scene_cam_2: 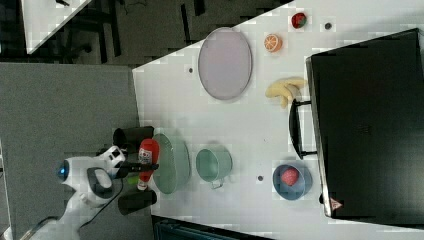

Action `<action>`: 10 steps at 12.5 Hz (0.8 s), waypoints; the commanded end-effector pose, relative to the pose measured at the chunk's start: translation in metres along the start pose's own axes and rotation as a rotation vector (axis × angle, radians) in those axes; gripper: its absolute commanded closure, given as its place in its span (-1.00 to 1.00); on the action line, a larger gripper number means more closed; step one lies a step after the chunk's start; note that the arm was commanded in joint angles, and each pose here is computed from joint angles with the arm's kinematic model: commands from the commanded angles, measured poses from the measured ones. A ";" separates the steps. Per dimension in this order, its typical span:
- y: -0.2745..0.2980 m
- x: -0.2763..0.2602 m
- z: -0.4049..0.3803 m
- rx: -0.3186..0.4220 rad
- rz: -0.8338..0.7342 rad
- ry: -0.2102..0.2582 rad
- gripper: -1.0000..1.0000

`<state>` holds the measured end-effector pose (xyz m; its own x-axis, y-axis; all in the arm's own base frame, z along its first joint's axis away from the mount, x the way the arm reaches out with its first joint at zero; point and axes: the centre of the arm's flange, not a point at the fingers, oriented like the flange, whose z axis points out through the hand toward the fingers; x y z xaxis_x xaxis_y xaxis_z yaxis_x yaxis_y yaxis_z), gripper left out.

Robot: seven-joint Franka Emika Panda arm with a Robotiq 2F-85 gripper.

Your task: Pick Ketchup from the table and place it in strainer.

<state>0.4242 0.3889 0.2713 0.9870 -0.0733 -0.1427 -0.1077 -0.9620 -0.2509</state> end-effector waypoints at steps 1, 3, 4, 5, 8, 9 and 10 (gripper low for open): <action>0.010 0.016 0.016 0.030 0.086 0.039 -0.73; 0.015 0.022 0.021 0.034 0.093 0.044 -1.00; 0.015 0.026 0.011 0.039 0.126 0.063 -1.00; 0.016 0.029 -0.006 0.038 0.179 0.087 -1.00; 0.024 0.040 -0.082 0.021 0.257 0.209 -1.00; 0.031 0.045 -0.114 0.011 0.273 0.258 -1.00; 0.041 0.051 -0.145 -0.006 0.301 0.301 -1.00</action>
<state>0.4626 0.3284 0.3492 0.9503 -0.3102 0.0282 -0.2989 -0.9336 -0.1974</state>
